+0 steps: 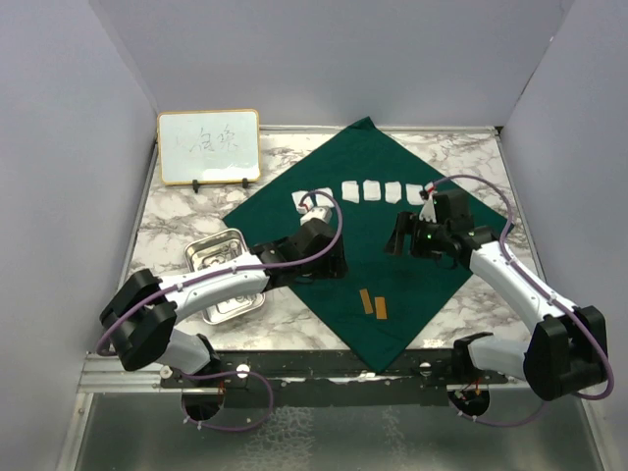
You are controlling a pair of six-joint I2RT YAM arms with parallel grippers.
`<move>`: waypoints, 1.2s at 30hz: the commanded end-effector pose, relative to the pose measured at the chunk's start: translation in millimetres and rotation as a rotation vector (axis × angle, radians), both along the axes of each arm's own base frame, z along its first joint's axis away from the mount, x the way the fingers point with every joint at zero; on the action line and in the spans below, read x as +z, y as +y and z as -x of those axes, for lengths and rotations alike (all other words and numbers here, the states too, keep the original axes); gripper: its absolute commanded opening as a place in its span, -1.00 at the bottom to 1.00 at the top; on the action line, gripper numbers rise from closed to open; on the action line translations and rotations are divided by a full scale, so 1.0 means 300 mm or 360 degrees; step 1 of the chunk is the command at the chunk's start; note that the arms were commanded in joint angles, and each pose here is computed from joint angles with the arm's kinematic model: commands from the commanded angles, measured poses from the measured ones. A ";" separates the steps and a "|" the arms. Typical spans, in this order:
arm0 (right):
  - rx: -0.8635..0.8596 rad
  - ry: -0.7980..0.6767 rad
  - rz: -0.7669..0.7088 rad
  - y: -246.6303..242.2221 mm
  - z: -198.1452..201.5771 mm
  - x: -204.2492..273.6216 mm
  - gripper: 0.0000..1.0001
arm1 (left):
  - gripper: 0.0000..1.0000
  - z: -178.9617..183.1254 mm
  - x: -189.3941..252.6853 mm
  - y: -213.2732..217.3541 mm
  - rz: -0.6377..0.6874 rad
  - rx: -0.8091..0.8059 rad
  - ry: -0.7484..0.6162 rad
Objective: Prepare the surgical pack
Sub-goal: Pick up the medical item from the surgical kit.
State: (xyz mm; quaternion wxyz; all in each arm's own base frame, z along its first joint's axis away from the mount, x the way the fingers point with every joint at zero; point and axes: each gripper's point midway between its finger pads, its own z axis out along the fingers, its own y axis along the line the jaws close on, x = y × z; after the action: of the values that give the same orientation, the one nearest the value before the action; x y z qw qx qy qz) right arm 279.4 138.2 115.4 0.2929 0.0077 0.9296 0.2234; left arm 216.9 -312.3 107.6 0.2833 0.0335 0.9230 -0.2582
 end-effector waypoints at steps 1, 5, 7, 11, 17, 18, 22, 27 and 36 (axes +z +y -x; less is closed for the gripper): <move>0.0155 0.0170 -0.0147 0.061 0.133 -0.037 0.61 | 0.32 -0.040 0.003 0.052 -0.0027 0.0034 -0.0072; 0.0294 0.0341 -0.0155 0.134 0.223 -0.101 0.35 | 0.32 -0.038 -0.009 0.071 -0.0007 0.0029 -0.0067; 0.0359 0.0359 -0.0119 0.165 0.252 -0.128 0.29 | 0.32 -0.044 -0.002 0.089 0.0012 0.0046 -0.0081; 0.0429 0.0340 -0.0148 0.209 0.250 -0.140 0.17 | 0.33 -0.046 0.010 0.122 0.0065 0.0074 -0.0093; 0.0468 0.0434 -0.0224 0.242 0.262 -0.207 0.02 | 0.33 -0.044 0.019 0.155 0.0089 0.0097 -0.0090; 0.0465 0.0445 -0.0226 0.242 0.266 -0.220 0.00 | 0.33 -0.045 0.021 0.156 0.0093 0.0098 -0.0090; 0.0495 0.0478 -0.0263 0.253 0.282 -0.251 -0.12 | 0.33 -0.047 0.027 0.149 0.0108 0.0078 -0.0090; 0.0516 0.0464 -0.0256 0.251 0.284 -0.271 -0.26 | 0.33 -0.052 0.019 0.138 0.0103 0.0060 -0.0072; 0.0539 0.0447 -0.0238 0.254 0.270 -0.278 -0.45 | 0.33 -0.052 0.016 0.138 0.0109 0.0056 -0.0063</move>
State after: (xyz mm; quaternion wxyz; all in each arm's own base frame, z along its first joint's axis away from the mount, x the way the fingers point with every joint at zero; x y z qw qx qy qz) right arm 192.7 208.8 31.4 0.1081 -0.0793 0.9365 0.3240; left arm 229.0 -266.1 105.0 0.3021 0.0070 0.9144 -0.2694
